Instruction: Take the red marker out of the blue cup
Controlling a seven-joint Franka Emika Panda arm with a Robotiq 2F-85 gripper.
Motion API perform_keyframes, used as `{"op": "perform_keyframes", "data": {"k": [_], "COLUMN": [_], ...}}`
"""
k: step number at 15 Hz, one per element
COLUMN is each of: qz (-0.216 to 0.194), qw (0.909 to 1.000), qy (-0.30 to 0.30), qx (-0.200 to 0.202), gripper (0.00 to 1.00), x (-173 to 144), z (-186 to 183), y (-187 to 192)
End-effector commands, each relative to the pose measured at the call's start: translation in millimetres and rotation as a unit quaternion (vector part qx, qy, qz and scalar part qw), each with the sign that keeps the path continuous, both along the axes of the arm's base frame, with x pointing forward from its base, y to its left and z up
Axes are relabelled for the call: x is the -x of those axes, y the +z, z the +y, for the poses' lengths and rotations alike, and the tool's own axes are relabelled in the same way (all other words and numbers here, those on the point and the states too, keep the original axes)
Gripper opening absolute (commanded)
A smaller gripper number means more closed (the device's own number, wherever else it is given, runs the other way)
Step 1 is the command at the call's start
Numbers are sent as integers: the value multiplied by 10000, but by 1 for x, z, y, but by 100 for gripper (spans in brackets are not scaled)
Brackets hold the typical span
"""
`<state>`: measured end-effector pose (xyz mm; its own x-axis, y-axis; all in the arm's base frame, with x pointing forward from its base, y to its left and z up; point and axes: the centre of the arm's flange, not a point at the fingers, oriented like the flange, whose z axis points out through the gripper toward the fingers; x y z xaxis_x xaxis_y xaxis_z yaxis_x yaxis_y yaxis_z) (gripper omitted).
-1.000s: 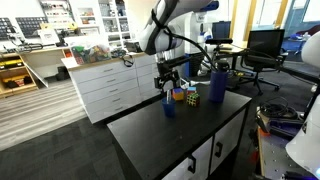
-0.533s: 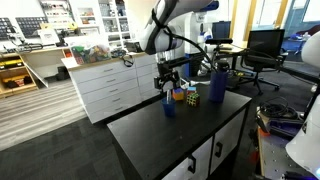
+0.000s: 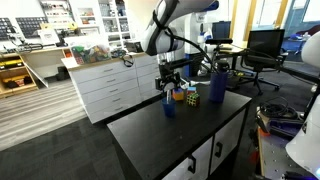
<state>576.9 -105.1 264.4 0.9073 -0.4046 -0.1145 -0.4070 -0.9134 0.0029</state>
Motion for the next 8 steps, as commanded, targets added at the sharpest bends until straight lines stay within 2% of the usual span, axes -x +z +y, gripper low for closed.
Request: {"op": "perform_keyframes", "data": {"k": [1, 3, 8], "qz": [-52, -164, -149], "qw": [9999, 9997, 9995], "qy": [-18, 68, 224], "qx": [-117, -156, -164], "gripper": [100, 100, 100], "x": [1, 0, -2], "z": [-9, -10, -9], "y": [-6, -6, -6]}}
